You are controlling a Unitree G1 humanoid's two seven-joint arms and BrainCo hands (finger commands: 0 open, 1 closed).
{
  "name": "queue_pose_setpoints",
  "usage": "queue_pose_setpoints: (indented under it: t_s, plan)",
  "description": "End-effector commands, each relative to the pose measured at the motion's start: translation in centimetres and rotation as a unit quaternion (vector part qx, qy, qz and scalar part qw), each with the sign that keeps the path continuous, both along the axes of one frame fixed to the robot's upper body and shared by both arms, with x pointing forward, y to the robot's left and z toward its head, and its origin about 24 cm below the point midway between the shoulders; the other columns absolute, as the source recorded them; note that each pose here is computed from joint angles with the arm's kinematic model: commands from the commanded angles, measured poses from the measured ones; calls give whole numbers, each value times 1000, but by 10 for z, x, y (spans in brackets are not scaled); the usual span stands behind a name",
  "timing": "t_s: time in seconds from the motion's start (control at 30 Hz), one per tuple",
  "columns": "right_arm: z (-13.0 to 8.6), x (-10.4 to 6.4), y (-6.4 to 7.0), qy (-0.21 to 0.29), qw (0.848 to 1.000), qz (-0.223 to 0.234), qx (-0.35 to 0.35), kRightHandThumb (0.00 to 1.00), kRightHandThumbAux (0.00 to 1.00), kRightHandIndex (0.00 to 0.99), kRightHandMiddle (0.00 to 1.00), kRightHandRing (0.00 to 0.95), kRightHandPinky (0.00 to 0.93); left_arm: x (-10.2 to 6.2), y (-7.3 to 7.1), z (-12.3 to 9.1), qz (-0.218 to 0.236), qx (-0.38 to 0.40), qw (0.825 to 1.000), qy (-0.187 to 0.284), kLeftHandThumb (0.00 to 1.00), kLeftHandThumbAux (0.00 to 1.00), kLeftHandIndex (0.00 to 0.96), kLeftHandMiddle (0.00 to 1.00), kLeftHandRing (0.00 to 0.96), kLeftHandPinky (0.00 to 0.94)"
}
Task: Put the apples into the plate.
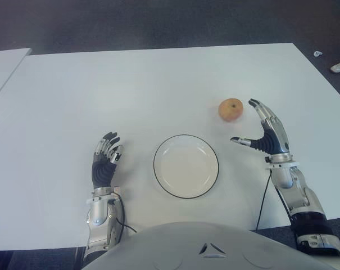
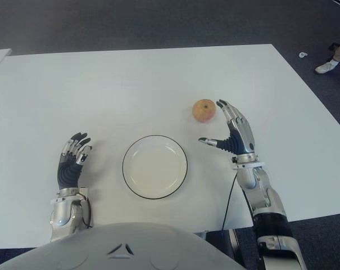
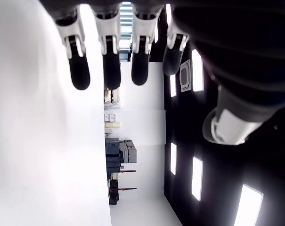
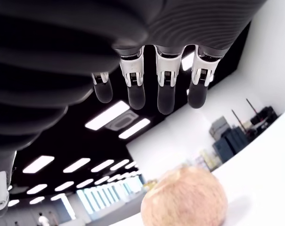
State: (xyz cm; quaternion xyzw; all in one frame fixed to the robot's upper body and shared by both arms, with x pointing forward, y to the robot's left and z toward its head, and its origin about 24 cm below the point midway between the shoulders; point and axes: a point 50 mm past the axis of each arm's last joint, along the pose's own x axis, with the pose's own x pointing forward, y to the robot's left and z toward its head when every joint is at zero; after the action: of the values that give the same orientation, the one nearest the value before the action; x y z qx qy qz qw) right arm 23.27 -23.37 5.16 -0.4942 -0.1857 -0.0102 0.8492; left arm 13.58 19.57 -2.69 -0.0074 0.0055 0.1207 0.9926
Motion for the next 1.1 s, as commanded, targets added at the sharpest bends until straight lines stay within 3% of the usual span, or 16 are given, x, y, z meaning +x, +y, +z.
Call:
queue_pose_setpoints:
  t_s: [0.03, 0.23, 0.53, 1.1]
  plan:
    - [5, 16, 4, -3, 999, 7, -39, 410, 529, 67, 114, 114, 150, -18, -5, -26, -5, -27, 996, 90, 293, 572, 195, 201, 225, 258]
    - [13, 36, 9, -6, 996, 8, -83, 423, 515, 62, 99, 101, 139, -18, -6, -25, -12, -32, 995, 92, 293, 552, 198, 199, 219, 242]
    - [5, 61, 14, 38, 990, 9, -133, 425, 475, 53, 84, 77, 121, -17, -6, -24, -13, -29, 995, 91, 278, 530, 200, 198, 214, 238]
    - [7, 73, 19, 73, 984, 39, -155, 404, 444, 31, 62, 50, 91, -24, 0, -21, 0, -17, 996, 84, 261, 539, 180, 196, 220, 259]
